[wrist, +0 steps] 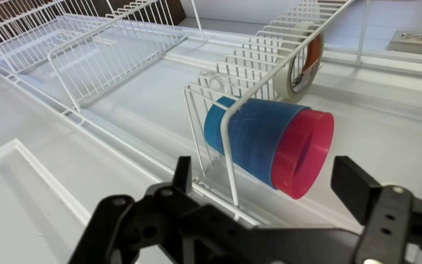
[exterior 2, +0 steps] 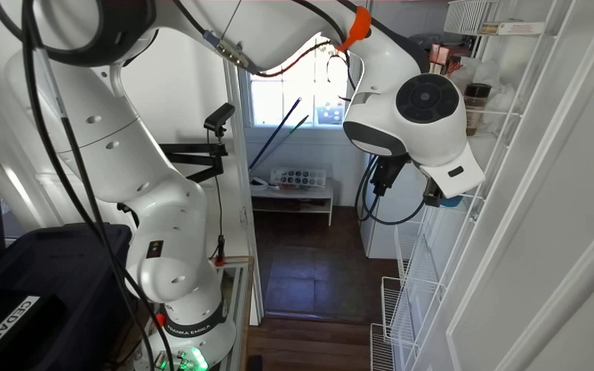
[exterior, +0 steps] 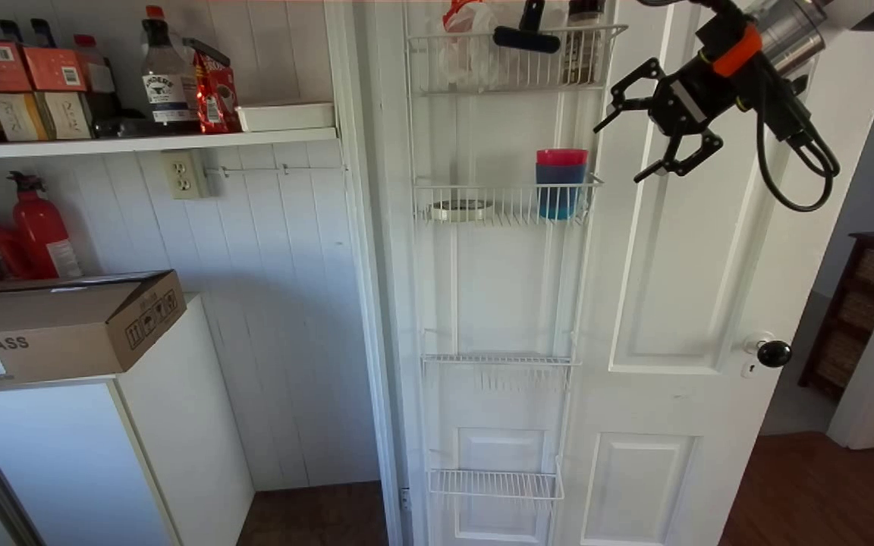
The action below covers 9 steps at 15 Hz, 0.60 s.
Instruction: Remove the pink cup from the blue cup and put it on the third rack from the bottom
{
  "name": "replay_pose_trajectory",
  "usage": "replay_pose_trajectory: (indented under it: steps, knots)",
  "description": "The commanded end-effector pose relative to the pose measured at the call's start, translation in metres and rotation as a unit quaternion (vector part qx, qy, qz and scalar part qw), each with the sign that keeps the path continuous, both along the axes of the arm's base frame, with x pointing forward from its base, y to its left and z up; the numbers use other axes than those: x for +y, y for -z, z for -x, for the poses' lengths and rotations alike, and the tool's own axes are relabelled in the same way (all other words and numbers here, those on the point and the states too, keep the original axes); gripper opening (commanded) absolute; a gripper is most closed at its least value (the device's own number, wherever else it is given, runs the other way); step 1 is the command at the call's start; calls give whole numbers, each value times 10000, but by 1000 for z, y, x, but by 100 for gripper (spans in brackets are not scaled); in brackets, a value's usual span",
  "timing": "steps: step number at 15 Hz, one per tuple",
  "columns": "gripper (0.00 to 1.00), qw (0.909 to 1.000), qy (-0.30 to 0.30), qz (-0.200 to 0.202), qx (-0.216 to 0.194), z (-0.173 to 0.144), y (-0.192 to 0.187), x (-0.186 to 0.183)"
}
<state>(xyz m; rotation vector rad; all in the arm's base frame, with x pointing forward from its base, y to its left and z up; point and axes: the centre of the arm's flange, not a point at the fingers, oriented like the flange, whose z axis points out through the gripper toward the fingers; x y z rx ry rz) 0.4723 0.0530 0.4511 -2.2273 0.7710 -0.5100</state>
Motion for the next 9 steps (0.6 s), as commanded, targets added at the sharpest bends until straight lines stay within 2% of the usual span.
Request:
replay_pose_trajectory:
  steps: [1,2,3,5,9]
  knots:
    - [81,9996,150,151,-165,-16,5,4]
    - [86,9995,184,178,-181,-18,6,4]
    - [96,9994,205,187,-203,-19,7,4]
    - [100,9992,199,220,-253,-21,8,5]
    - [100,9988,90,211,-424,-24,3,10]
